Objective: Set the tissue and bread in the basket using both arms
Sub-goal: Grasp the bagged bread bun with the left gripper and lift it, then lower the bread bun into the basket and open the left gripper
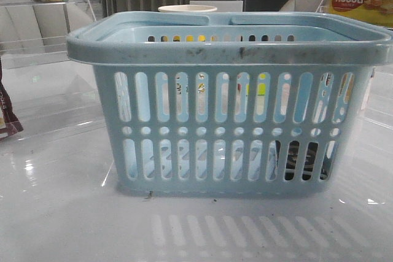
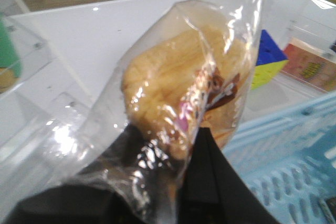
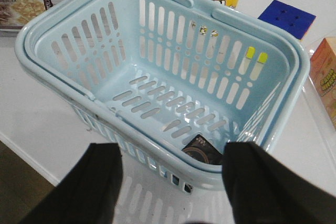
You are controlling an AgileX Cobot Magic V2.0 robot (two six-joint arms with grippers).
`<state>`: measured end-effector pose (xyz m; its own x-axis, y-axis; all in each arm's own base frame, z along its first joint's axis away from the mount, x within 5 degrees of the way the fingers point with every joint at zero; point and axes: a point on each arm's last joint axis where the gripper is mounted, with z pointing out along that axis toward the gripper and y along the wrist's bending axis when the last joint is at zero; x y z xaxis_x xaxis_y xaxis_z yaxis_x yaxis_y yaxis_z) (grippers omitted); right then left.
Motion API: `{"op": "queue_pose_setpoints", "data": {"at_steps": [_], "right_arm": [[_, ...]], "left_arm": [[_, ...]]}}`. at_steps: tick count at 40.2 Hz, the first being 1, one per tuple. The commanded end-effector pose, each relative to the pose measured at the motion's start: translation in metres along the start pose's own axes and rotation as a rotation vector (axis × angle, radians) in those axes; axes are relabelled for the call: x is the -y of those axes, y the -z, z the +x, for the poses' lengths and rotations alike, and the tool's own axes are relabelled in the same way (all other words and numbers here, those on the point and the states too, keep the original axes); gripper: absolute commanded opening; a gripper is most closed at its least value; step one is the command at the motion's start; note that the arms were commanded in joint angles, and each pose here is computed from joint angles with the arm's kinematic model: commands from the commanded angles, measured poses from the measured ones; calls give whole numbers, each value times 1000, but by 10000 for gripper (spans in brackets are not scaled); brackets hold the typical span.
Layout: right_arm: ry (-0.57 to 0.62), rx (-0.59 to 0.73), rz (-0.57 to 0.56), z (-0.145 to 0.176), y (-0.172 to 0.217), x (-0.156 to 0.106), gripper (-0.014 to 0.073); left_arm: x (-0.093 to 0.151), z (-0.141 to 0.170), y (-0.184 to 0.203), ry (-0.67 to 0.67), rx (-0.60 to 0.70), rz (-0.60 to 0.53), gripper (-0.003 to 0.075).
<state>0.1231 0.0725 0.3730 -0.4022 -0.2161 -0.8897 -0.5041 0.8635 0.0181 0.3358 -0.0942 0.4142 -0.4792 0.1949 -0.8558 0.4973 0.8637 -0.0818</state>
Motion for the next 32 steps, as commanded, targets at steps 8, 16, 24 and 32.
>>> {"op": "queue_pose_setpoints", "data": {"at_steps": [8,16,24,32], "right_arm": [[18,104,0,-14,7,0,521],[18,103,0,-14,7,0,521],[18,103,0,-14,7,0,521],[18,103,0,-14,7,0,521]], "left_arm": [[91,11,3,-134,50,217,93],[121,31,-13,-177,50,264,93],[124,42,-22,-178,6,275,197],[124,43,-24,-178,-5,278,488]]}}
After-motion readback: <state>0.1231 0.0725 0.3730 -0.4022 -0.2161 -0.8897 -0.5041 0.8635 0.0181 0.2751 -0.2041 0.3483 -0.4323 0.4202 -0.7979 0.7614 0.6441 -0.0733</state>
